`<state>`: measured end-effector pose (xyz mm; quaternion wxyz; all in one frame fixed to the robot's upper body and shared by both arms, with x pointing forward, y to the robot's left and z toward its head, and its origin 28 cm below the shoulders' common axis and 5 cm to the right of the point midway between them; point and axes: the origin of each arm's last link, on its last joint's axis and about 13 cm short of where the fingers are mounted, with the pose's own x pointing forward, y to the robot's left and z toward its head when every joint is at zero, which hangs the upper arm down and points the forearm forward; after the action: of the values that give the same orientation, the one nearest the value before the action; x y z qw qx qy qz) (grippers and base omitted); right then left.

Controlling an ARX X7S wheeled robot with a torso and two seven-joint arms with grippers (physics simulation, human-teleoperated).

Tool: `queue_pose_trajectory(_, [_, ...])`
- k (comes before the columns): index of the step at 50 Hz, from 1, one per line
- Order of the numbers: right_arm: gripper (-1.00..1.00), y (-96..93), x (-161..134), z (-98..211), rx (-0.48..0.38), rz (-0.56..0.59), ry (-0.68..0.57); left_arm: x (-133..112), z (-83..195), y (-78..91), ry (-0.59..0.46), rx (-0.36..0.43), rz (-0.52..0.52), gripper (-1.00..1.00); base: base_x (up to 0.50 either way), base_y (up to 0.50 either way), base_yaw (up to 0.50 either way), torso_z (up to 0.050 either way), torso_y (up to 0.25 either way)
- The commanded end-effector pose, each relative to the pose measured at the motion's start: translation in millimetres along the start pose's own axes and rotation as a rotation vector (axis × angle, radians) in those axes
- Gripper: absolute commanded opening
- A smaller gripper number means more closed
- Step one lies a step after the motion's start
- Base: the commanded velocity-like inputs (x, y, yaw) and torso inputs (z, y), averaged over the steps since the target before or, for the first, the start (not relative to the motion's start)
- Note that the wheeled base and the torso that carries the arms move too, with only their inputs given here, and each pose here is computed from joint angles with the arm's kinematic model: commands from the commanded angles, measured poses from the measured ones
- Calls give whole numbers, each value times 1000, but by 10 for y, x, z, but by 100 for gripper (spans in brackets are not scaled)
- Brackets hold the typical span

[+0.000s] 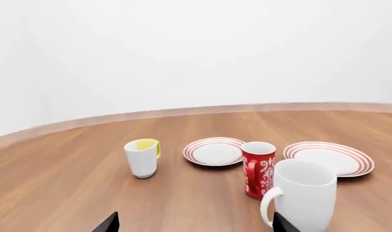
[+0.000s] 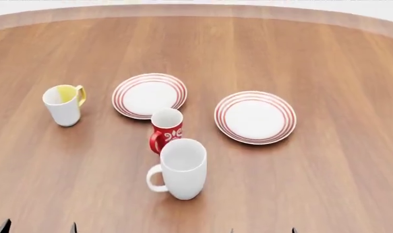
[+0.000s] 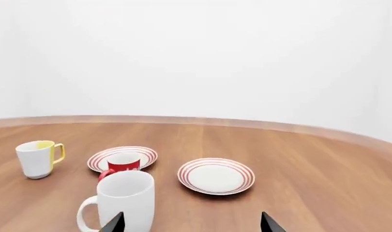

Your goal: Put the white mug on the left plate.

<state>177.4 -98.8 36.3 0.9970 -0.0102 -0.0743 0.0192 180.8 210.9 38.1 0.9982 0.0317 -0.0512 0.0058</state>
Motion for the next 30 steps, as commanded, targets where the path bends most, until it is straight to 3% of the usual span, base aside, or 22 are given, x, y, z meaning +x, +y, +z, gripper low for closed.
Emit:
queue_pose_trajectory(1, [100, 11, -19, 29, 2, 9, -17, -28, 32, 9, -17, 11, 5, 100, 336, 0, 0, 0, 0])
queue_pose_trajectory(30, [100, 5, 23, -8, 13, 15, -8, -16, 9, -4, -10, 16, -1, 100, 355, 0, 0, 0, 0])
